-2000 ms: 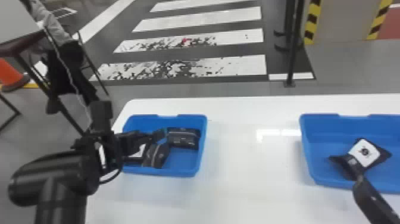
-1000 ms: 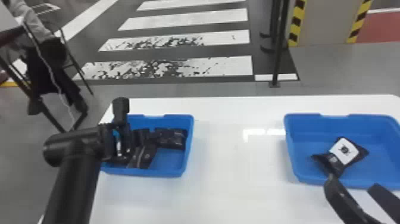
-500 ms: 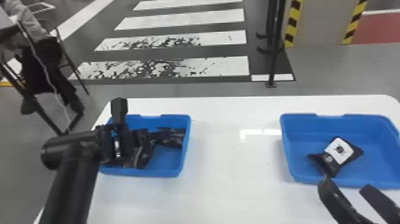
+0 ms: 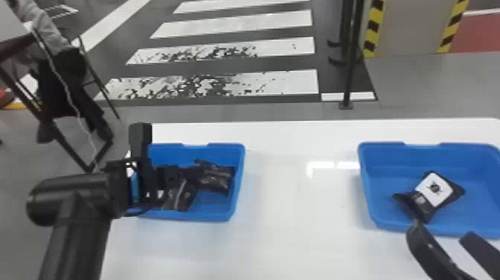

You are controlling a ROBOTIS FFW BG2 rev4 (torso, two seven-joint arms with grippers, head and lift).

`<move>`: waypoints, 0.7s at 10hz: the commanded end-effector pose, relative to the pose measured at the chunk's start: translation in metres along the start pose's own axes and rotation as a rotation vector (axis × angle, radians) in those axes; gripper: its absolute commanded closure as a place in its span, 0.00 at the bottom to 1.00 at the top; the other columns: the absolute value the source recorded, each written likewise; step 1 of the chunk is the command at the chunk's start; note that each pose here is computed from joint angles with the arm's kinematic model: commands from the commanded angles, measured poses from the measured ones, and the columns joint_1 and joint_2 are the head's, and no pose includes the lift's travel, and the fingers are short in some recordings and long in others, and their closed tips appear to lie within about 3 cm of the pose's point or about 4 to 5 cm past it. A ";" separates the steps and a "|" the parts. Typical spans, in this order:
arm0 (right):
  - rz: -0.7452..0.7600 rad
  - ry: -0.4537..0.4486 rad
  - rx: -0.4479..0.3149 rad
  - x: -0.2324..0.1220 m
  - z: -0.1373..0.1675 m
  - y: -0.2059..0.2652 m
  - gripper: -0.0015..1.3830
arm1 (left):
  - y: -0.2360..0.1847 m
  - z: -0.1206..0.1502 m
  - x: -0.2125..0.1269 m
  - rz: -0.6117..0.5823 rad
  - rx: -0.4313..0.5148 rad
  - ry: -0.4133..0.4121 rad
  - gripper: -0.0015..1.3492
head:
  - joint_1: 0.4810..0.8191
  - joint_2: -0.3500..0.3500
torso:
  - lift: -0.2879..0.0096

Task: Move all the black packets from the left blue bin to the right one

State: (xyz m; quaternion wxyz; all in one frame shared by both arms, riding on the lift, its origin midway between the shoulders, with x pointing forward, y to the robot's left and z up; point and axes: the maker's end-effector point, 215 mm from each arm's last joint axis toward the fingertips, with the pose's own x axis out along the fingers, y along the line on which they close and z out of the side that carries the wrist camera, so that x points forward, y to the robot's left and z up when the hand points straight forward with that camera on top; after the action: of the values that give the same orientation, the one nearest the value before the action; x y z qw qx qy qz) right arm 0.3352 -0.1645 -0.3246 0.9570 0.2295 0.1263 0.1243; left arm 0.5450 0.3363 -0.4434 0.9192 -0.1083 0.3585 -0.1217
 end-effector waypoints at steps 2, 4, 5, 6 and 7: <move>0.009 0.007 0.003 0.001 -0.002 0.002 0.11 | -0.027 0.018 -0.049 -0.032 0.050 -0.108 0.89 | 0.63 0.81 | 0.50; 0.036 0.019 0.010 0.004 -0.006 0.007 0.11 | -0.081 0.026 -0.078 -0.145 0.068 -0.193 0.89 | 0.63 0.81 | 0.50; 0.055 0.022 0.009 0.007 -0.007 0.010 0.11 | -0.115 0.028 -0.085 -0.214 0.080 -0.221 0.89 | 0.63 0.79 | 0.50; 0.064 0.014 0.001 0.010 -0.002 0.012 0.11 | -0.150 0.027 -0.087 -0.303 0.079 -0.246 0.89 | 0.63 0.75 | 0.50; 0.078 0.009 0.000 0.013 0.001 0.016 0.11 | -0.180 0.024 -0.087 -0.375 0.072 -0.260 0.89 | 0.63 0.69 | 0.50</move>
State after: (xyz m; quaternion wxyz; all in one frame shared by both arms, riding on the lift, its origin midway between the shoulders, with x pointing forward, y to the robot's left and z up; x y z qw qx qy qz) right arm 0.3427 -0.1479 -0.3204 0.9509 0.2337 0.1232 0.1611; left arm 0.4771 0.2106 -0.3241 0.9269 -0.1461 0.2135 -0.2717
